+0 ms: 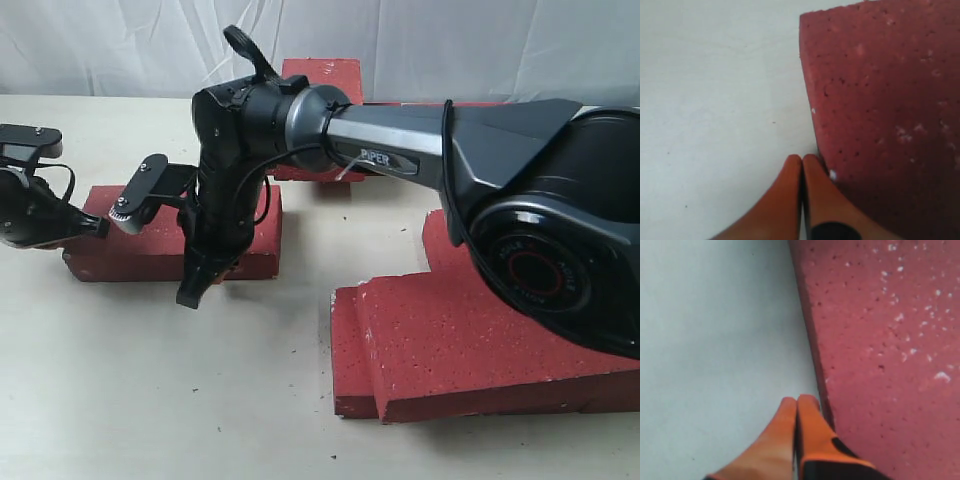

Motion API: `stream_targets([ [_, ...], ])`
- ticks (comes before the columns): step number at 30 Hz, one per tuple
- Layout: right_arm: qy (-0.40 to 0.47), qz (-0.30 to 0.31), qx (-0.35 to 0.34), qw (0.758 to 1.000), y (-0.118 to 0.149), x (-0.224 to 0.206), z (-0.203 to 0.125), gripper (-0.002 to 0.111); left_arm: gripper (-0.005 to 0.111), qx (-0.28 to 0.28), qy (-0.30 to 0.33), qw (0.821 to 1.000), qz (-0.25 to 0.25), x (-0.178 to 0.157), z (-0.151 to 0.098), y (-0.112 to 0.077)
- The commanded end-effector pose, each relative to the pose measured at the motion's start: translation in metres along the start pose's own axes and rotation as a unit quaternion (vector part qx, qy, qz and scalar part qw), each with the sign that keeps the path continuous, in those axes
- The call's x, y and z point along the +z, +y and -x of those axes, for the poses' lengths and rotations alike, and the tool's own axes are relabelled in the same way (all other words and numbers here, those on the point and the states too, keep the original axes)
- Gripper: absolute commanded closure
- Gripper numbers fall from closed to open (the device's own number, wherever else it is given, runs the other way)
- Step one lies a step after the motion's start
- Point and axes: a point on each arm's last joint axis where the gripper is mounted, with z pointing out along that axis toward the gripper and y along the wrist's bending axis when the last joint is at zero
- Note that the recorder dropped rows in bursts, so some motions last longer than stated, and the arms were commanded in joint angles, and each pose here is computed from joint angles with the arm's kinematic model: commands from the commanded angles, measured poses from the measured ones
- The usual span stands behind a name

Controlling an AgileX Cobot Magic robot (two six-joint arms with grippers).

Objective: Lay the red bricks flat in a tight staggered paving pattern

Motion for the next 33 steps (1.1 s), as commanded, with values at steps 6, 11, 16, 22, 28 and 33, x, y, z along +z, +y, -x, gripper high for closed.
stream_targets([
  [6,-0.009,-0.071,-0.02,0.997,-0.016,0.006,0.0,0.109,0.107,-0.018,-0.017,1.0,-0.006,0.003,0.006,-0.001],
  [11,-0.027,-0.083,-0.018,0.996,-0.018,0.007,0.003,0.109,0.107,-0.015,-0.02,1.0,-0.018,0.015,0.009,-0.002],
  [16,-0.039,-0.091,-0.018,0.995,-0.02,0.006,0.006,0.109,0.107,-0.031,-0.035,0.998,-0.041,0.022,0.014,-0.004],
  [22,-0.027,-0.122,-0.028,0.992,-0.025,0.005,0.004,0.109,0.107,-0.027,-0.062,0.995,-0.075,0.021,0.022,-0.01],
  [28,-0.018,-0.13,-0.031,0.991,-0.027,0.005,0.002,0.109,0.107,-0.031,-0.072,0.988,-0.135,0.033,0.027,-0.018],
  [33,0.008,-0.106,-0.019,0.994,-0.02,-0.012,-0.001,0.109,0.107,-0.023,-0.093,0.984,-0.152,0.031,0.032,-0.021],
])
